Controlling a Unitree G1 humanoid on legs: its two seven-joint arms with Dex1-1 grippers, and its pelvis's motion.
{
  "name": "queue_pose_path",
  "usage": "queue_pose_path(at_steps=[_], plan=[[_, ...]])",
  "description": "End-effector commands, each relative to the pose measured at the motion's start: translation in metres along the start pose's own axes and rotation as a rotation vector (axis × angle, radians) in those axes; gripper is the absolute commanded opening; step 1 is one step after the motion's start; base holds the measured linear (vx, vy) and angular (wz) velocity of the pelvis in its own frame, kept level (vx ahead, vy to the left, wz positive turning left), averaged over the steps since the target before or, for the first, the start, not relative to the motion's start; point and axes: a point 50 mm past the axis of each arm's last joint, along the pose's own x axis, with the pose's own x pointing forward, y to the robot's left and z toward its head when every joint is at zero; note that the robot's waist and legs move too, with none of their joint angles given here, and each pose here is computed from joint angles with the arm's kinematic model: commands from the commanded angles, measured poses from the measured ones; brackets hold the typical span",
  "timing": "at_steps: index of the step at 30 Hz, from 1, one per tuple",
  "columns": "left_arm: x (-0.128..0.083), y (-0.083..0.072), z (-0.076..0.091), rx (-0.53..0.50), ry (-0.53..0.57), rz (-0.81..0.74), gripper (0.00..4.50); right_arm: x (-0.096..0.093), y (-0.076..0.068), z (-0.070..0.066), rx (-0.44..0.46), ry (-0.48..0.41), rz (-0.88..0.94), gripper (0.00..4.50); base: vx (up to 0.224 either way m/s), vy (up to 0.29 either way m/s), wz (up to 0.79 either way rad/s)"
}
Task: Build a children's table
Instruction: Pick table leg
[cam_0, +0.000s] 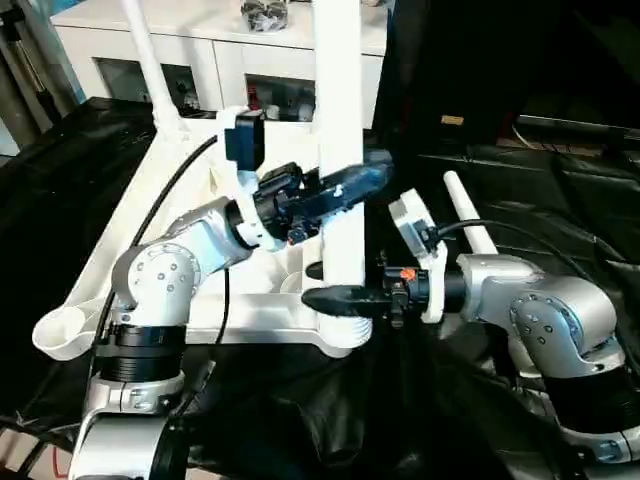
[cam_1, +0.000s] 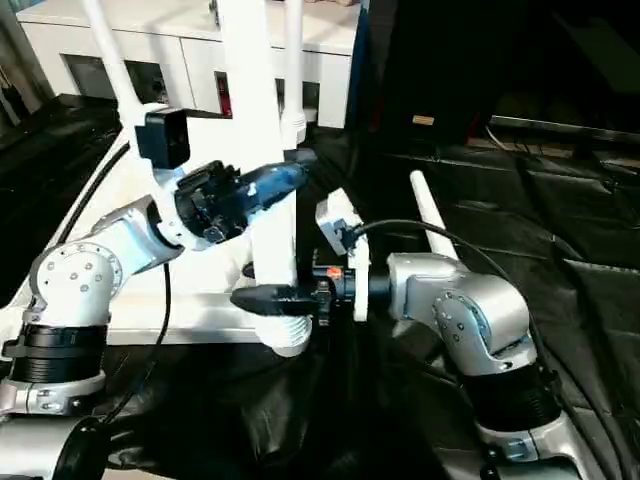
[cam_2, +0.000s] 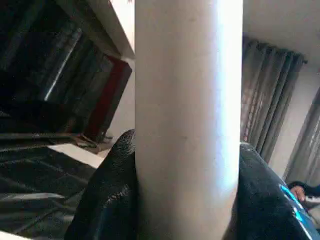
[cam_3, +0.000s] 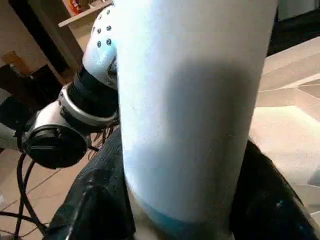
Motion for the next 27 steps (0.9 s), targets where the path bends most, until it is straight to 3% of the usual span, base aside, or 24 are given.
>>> queue_pose_path(at_steps=[1,4,6,9,14,21,25,27], plan=[[0.01,-0.008,0.008,0.011,-0.048,-0.071,1.88,-0.002,-0.006,-0.007,0.026,0.008,-0.073,2.07,0.0,0.0,0.0],[0.011,-0.004,0.007,0.137,-0.018,0.054,2.58,0.0,-0.007,-0.005,0.009,-0.004,-0.126,2.01,0.0,0.0,0.0],[0.012,-0.001,0.007,0.171,-0.021,0.102,2.58,0.001,-0.008,-0.004,0.006,-0.009,-0.145,1.99,0.0,0.0,0.0],[0.017,0.013,0.008,0.231,-0.018,0.341,2.58,0.003,-0.009,0.001,-0.013,-0.028,-0.182,1.98,0.0,0.0,0.0],[0.018,0.024,0.008,0.224,-0.022,0.564,2.58,0.009,-0.01,0.0,-0.032,-0.023,-0.216,1.97,0.0,0.0,0.0],[0.024,0.023,0.003,0.179,-0.068,0.596,1.9,0.015,-0.018,0.0,-0.067,-0.008,-0.307,1.97,0.0,0.0,0.0],[0.027,0.018,0.0,0.18,-0.059,0.563,1.85,0.017,-0.022,0.001,-0.073,-0.008,-0.336,1.97,0.0,0.0,0.0],[0.027,0.015,0.001,0.172,-0.06,0.53,1.81,0.016,-0.025,0.004,-0.038,-0.03,-0.339,2.53,0.0,0.0,0.0]])
